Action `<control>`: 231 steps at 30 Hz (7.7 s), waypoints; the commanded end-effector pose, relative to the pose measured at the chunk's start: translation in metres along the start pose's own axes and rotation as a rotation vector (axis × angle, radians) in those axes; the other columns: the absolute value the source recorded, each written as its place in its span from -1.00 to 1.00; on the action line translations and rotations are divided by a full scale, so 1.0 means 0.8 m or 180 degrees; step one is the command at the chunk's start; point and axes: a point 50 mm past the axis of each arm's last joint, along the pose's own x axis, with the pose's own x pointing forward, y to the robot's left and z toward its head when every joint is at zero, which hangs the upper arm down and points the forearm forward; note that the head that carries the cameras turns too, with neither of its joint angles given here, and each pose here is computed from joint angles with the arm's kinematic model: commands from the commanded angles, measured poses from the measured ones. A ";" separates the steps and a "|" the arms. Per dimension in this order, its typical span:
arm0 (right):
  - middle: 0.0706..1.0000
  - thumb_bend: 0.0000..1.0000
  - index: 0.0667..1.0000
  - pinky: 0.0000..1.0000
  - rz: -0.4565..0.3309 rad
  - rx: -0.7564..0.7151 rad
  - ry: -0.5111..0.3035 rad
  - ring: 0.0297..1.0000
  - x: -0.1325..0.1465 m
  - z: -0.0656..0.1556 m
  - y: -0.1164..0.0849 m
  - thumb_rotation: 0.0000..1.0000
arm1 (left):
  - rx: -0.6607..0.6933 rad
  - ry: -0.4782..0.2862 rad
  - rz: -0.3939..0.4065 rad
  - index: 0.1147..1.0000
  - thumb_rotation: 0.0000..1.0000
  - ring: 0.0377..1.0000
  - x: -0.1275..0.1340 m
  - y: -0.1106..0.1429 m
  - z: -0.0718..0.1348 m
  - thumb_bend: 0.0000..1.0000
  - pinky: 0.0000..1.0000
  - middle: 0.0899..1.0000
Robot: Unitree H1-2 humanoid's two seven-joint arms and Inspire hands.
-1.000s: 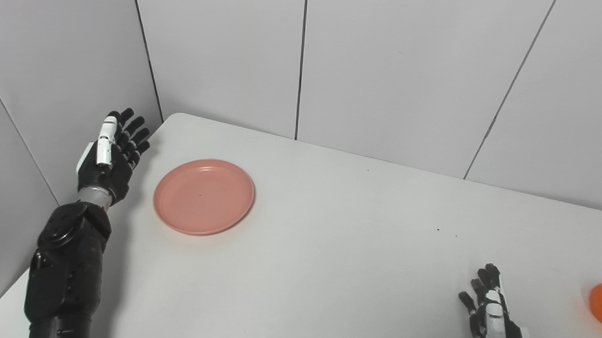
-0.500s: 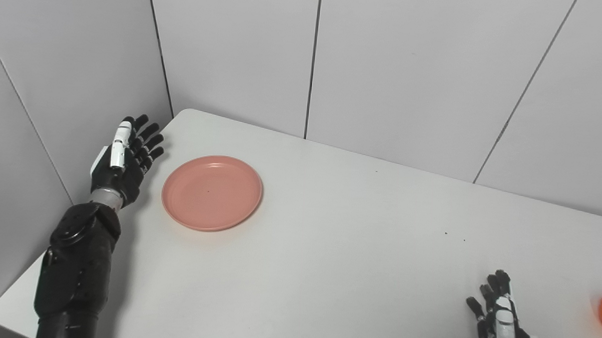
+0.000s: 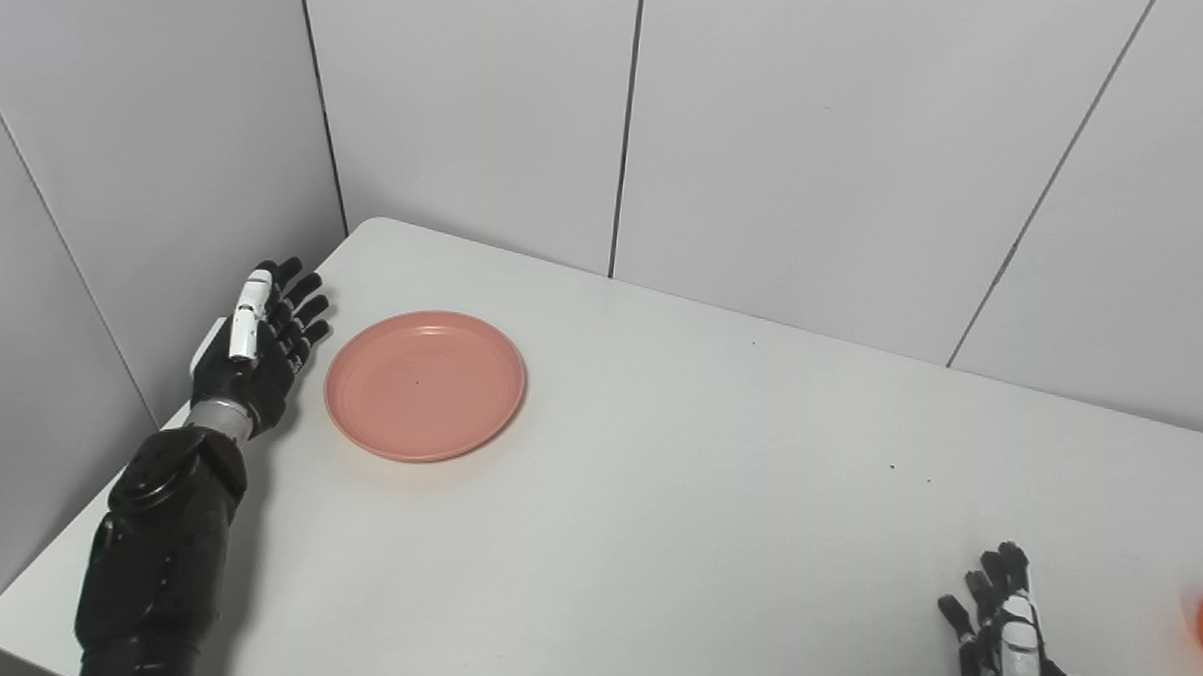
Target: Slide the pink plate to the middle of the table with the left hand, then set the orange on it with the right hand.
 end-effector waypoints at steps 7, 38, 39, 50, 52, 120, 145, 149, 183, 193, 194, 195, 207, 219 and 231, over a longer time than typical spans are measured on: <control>1.00 -0.72 1.00 1.00 0.0029 -0.0001 -0.0144 1.00 0.004 0.015 0.000 1.00 | 0.0149 -0.0190 -0.0100 0.87 1.00 0.91 0.006 -0.002 0.000 -0.47 0.97 0.89; 1.00 -0.70 1.00 1.00 0.0039 -0.0040 -0.0154 1.00 0.006 0.014 -0.001 1.00 | 0.0138 -0.0007 -0.0269 0.77 1.00 0.81 0.014 -0.020 -0.036 -0.25 0.84 0.79; 1.00 -0.71 1.00 1.00 0.0038 -0.0033 -0.0154 1.00 0.006 0.014 -0.001 1.00 | 0.0133 -0.0011 -0.0285 0.77 1.00 0.81 0.013 -0.022 -0.036 -0.26 0.84 0.79; 1.00 -0.71 1.00 1.00 0.0041 -0.0034 -0.0157 1.00 0.006 0.014 -0.001 1.00 | 0.0107 0.0002 -0.0510 0.83 1.00 0.86 0.013 -0.030 -0.037 -0.29 0.86 0.86; 1.00 -0.71 1.00 1.00 0.0036 -0.0047 -0.0162 1.00 0.007 0.014 -0.001 1.00 | 0.0091 0.0008 -0.0503 0.82 1.00 0.85 0.015 -0.030 -0.038 -0.28 0.85 0.85; 1.00 -0.63 1.00 1.00 -0.0065 -0.0093 -0.0214 0.98 0.006 0.024 0.020 1.00 | -0.0028 0.0676 -0.1400 0.81 1.00 0.84 -0.041 -0.210 -0.121 -0.30 0.85 0.84; 1.00 -0.57 1.00 1.00 -0.0084 -0.0096 -0.0236 0.97 0.008 0.021 0.029 1.00 | -0.0053 0.0897 -0.1665 0.77 1.00 0.80 -0.064 -0.266 -0.148 -0.28 0.79 0.80; 1.00 -0.57 1.00 1.00 -0.0090 -0.0122 -0.0236 0.97 0.007 0.022 0.032 1.00 | -0.0042 0.0942 -0.1760 0.77 1.00 0.80 -0.071 -0.280 -0.153 -0.30 0.79 0.80; 0.97 -0.53 0.97 0.99 -0.0164 -0.0153 -0.0202 0.94 0.014 0.032 0.045 1.00 | 0.0036 0.0998 -0.2078 0.79 1.00 0.81 -0.122 -0.317 -0.157 -0.27 0.81 0.81; 0.92 -0.46 0.93 0.91 -0.0250 -0.0350 -0.0293 0.91 0.026 0.047 0.035 1.00 | 0.0080 0.0922 -0.2046 0.78 1.00 0.80 -0.120 -0.302 -0.154 -0.26 0.81 0.80; 0.90 -0.50 0.90 0.89 -0.0280 -0.0388 -0.0321 0.89 0.027 0.049 0.034 1.00 | 0.0088 0.0912 -0.2034 0.78 1.00 0.80 -0.119 -0.301 -0.153 -0.26 0.81 0.80; 0.89 -0.50 0.89 0.90 -0.0304 -0.0441 -0.0352 0.88 0.029 0.052 0.033 1.00 | 0.0099 0.0896 -0.2019 0.78 1.00 0.80 -0.118 -0.299 -0.153 -0.26 0.81 0.80; 0.81 -0.61 0.79 0.72 -0.0307 -0.0921 -0.0655 0.77 0.046 0.087 0.027 1.00 | 0.0113 0.0835 -0.1937 0.79 1.00 0.81 -0.112 -0.285 -0.160 -0.28 0.83 0.82; 0.78 -0.11 0.77 0.68 -0.0456 -0.1799 -0.1161 0.76 0.048 0.119 0.018 1.00 | 0.0020 0.0826 -0.1838 0.80 1.00 0.82 -0.105 -0.258 -0.169 -0.30 0.85 0.83; 0.78 0.25 0.79 0.61 -0.0929 -0.2584 -0.1374 0.74 0.050 0.158 -0.003 0.47 | -0.0092 0.0804 -0.1838 0.83 1.00 0.86 -0.095 -0.228 -0.174 -0.33 0.91 0.86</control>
